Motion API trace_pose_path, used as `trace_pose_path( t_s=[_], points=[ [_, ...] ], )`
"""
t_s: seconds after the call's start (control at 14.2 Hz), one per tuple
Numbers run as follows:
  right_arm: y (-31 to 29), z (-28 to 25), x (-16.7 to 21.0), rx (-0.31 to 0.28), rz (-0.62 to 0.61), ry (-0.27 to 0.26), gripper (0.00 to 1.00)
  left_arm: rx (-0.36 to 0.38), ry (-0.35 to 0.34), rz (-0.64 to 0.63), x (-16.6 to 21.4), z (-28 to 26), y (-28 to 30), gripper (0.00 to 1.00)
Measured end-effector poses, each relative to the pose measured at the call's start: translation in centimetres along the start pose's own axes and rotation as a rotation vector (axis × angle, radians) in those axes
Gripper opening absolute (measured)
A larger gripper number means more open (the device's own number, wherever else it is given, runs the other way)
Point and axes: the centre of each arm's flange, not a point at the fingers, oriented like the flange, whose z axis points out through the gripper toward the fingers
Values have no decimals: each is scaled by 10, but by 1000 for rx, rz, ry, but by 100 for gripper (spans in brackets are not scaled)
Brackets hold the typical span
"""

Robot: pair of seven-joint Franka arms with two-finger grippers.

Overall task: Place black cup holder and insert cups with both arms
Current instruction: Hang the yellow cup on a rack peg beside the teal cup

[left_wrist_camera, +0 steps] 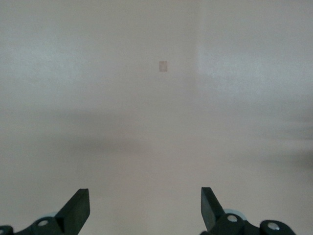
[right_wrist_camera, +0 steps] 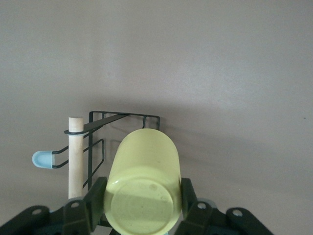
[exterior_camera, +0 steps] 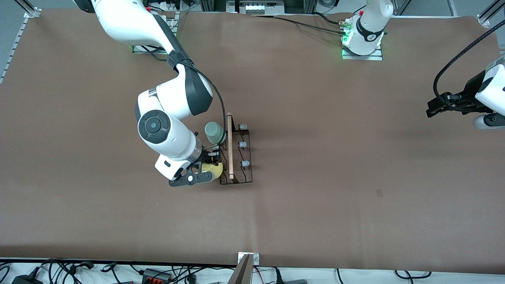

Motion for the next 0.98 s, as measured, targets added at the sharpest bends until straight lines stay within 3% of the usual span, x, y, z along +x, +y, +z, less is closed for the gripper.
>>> trace_pose_path(
  t_s=[0.49,0.56,0.77,0.98],
  points=[
    [-1,23,3,-4,-1,7,66,0,0,0,0,0,0,100],
    [-1,26,3,-6,3,5,70,0,0,0,0,0,0,100],
    [-1,27,4,-8,32,7,99,0,0,0,0,0,0,100],
    [8,17,5,-27,46,-2,100,0,0,0,0,0,0,100]
  ],
)
